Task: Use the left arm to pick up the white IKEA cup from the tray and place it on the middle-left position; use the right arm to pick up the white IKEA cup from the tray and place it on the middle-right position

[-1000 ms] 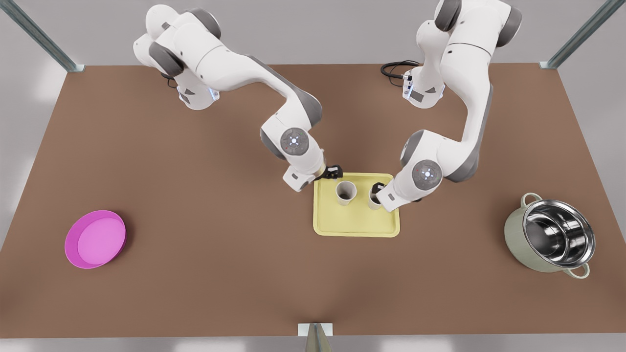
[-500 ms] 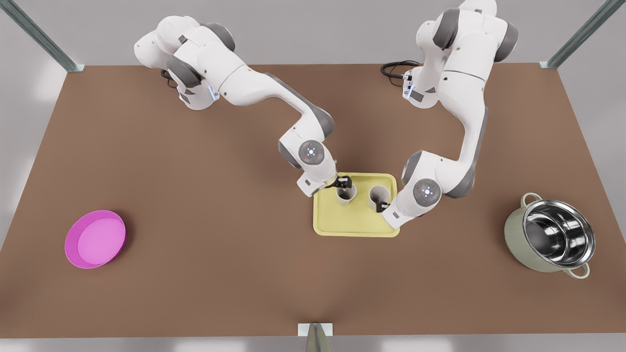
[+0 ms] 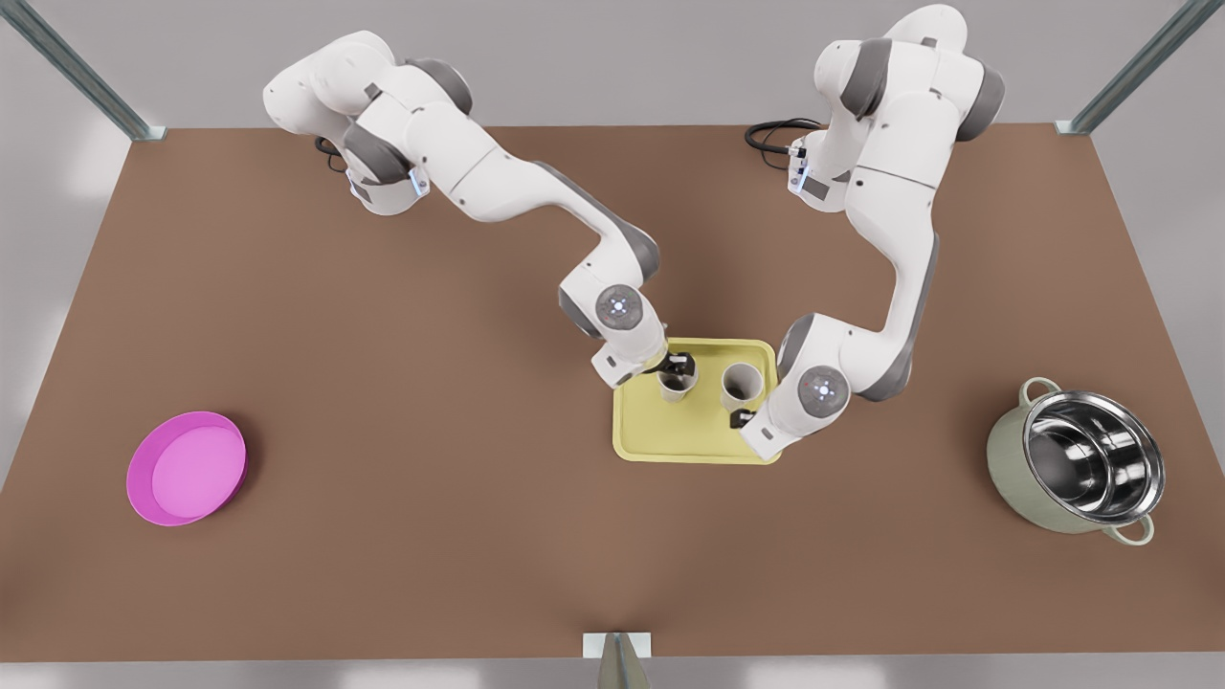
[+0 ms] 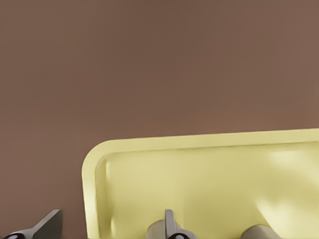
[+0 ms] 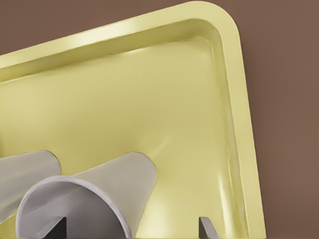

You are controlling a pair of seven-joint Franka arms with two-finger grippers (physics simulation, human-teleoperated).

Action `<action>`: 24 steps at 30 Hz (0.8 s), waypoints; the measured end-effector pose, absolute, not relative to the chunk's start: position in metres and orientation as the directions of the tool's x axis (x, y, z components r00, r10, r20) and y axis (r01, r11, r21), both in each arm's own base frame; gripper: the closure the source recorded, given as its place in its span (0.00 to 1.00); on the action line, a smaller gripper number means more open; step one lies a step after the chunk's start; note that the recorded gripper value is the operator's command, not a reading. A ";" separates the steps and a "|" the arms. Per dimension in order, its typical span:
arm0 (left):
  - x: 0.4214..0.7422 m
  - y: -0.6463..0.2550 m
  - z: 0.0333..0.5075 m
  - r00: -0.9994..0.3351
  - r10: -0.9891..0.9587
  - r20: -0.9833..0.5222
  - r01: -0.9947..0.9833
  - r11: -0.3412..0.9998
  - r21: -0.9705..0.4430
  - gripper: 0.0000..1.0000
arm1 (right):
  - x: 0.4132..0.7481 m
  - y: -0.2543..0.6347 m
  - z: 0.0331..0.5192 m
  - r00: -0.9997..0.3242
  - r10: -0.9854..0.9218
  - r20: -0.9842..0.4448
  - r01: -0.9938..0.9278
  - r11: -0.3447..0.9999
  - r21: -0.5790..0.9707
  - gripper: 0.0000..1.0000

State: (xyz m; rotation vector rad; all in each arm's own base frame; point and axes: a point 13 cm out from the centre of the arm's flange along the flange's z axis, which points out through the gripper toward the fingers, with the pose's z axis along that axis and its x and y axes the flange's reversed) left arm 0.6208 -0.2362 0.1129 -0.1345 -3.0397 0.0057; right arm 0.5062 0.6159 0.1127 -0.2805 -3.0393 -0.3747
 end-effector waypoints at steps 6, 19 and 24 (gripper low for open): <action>0.626 -0.240 0.136 -0.995 0.083 0.063 0.082 0.996 -0.016 0.00 | 0.507 0.614 0.099 -0.978 0.187 0.095 0.205 0.951 0.233 0.73; 0.540 -0.212 0.134 -0.987 0.066 0.147 0.068 0.998 0.013 0.00 | 0.588 0.534 0.251 -0.962 0.261 0.077 0.272 0.917 0.293 1.00; 0.540 -0.218 0.101 -0.987 0.066 0.148 0.068 0.998 0.009 0.00 | 0.656 0.363 0.278 -0.939 0.316 0.140 0.339 0.920 0.198 1.00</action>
